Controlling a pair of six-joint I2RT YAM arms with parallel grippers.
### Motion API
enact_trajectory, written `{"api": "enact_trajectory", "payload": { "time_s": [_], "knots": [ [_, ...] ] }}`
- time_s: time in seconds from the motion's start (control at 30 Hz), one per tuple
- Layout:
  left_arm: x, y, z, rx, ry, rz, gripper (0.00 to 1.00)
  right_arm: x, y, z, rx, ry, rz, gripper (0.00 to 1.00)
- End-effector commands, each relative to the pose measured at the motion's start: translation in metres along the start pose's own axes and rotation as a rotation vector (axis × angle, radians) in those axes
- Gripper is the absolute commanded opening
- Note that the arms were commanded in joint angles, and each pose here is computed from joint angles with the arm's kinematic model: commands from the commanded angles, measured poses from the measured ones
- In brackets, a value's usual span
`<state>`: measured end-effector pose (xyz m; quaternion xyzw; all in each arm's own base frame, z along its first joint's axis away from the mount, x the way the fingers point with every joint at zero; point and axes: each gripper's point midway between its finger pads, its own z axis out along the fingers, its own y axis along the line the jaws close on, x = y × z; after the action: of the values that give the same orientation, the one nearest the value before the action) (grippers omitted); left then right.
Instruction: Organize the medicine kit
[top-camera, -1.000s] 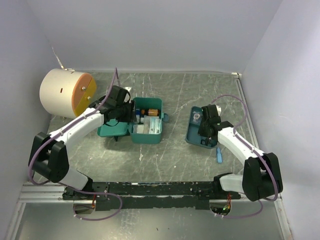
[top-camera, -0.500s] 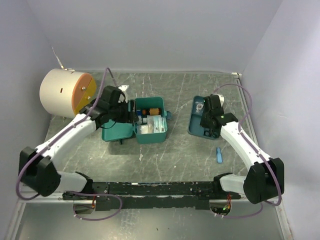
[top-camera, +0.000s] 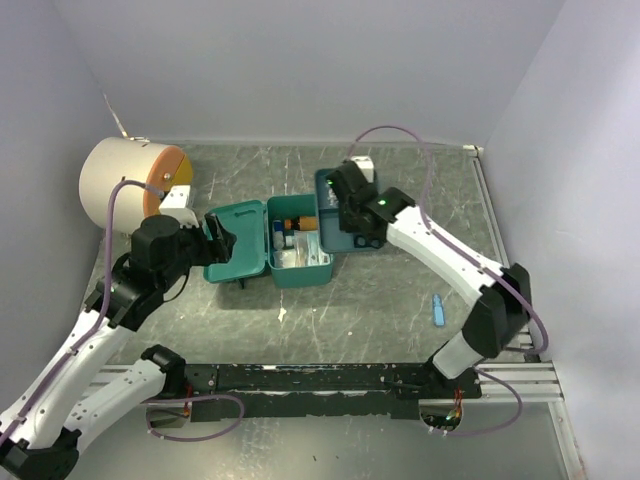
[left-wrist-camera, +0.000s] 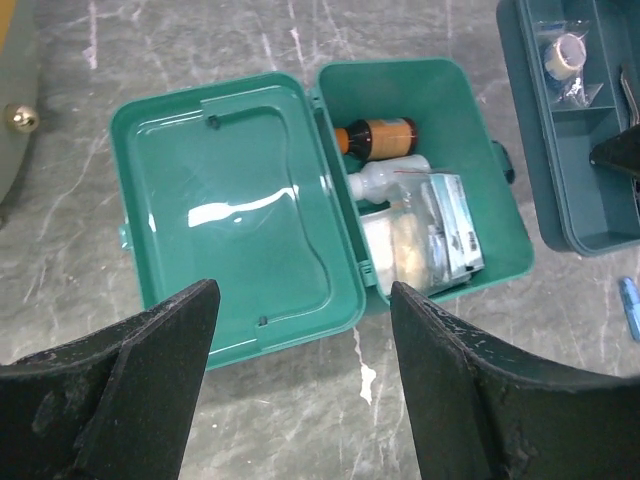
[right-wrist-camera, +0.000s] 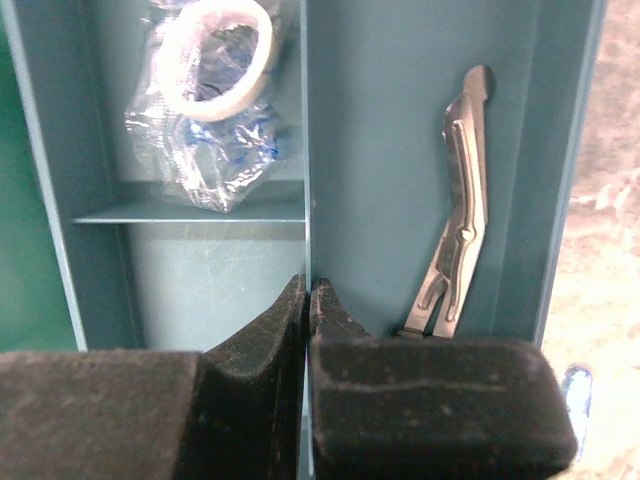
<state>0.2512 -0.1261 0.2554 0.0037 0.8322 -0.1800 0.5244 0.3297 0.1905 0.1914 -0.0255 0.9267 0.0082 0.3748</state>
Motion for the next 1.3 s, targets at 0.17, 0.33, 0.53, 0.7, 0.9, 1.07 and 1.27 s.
{"api": "enact_trajectory", "payload": {
  "time_s": [0.17,0.33,0.53,0.7,0.9,1.07,1.27],
  "knots": [
    [-0.011,0.038,-0.017,-0.196,-0.104,-0.061,0.80,-0.015,0.081,-0.006,-0.042,-0.011,-0.066,0.00],
    [-0.015,0.044,-0.026,-0.218,-0.139,-0.081,0.80,-0.008,0.111,0.002,-0.062,0.001,-0.076,0.00],
    [-0.017,0.046,-0.030,-0.225,-0.157,-0.086,0.80,0.008,0.126,0.017,-0.059,0.029,-0.051,0.00],
    [-0.016,0.046,-0.029,-0.228,-0.151,-0.087,0.80,0.015,0.131,0.020,-0.065,0.041,-0.049,0.00],
    [-0.015,0.045,-0.029,-0.222,-0.149,-0.087,0.80,0.024,0.131,0.022,-0.062,0.066,-0.044,0.00],
    [-0.016,0.047,-0.030,-0.227,-0.155,-0.091,0.80,0.030,0.134,0.024,-0.065,0.082,-0.051,0.00],
    [-0.015,0.044,-0.029,-0.215,-0.149,-0.085,0.81,0.036,0.133,0.029,-0.044,0.095,-0.049,0.00]
  ]
}}
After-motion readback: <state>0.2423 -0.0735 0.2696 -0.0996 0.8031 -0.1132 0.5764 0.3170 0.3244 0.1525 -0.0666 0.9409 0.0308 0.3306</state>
